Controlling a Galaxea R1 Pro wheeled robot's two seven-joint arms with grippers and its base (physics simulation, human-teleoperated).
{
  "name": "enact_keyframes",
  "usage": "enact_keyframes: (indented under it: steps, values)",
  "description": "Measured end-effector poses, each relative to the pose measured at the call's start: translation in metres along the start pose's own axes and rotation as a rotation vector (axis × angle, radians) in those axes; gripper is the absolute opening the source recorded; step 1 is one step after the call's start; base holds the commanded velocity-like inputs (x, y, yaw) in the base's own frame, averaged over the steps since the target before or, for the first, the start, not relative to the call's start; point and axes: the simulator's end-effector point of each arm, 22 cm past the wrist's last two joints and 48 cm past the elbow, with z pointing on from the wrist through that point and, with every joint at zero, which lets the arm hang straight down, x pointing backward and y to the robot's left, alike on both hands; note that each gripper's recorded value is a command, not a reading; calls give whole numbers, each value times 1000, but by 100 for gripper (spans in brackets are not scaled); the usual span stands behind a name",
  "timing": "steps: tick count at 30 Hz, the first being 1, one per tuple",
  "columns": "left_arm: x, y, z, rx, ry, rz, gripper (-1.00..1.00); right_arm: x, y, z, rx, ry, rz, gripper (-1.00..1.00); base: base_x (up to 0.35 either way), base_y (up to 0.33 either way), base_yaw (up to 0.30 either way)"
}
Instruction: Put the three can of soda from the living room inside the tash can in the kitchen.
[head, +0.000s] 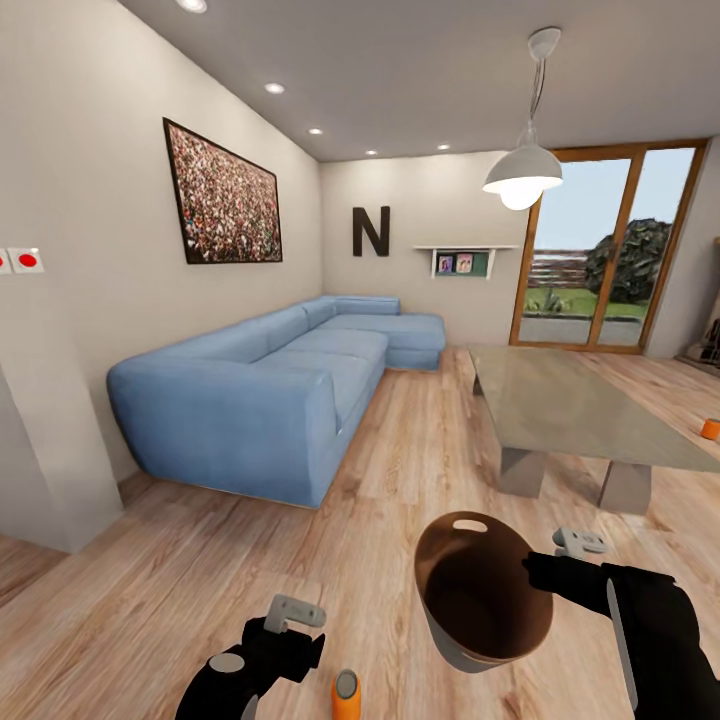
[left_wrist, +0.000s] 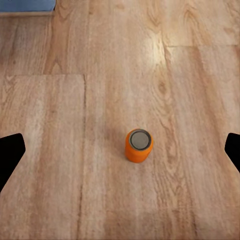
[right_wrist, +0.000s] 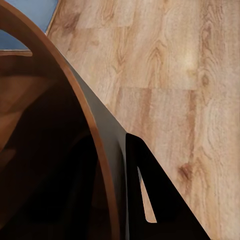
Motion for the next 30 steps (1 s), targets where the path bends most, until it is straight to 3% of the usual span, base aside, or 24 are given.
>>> enact_keyframes:
  steps: [30]
  values:
    - [13,0,9,6,39,-9,100,12,-5,14,11,30,-3,-100,0,0,0]
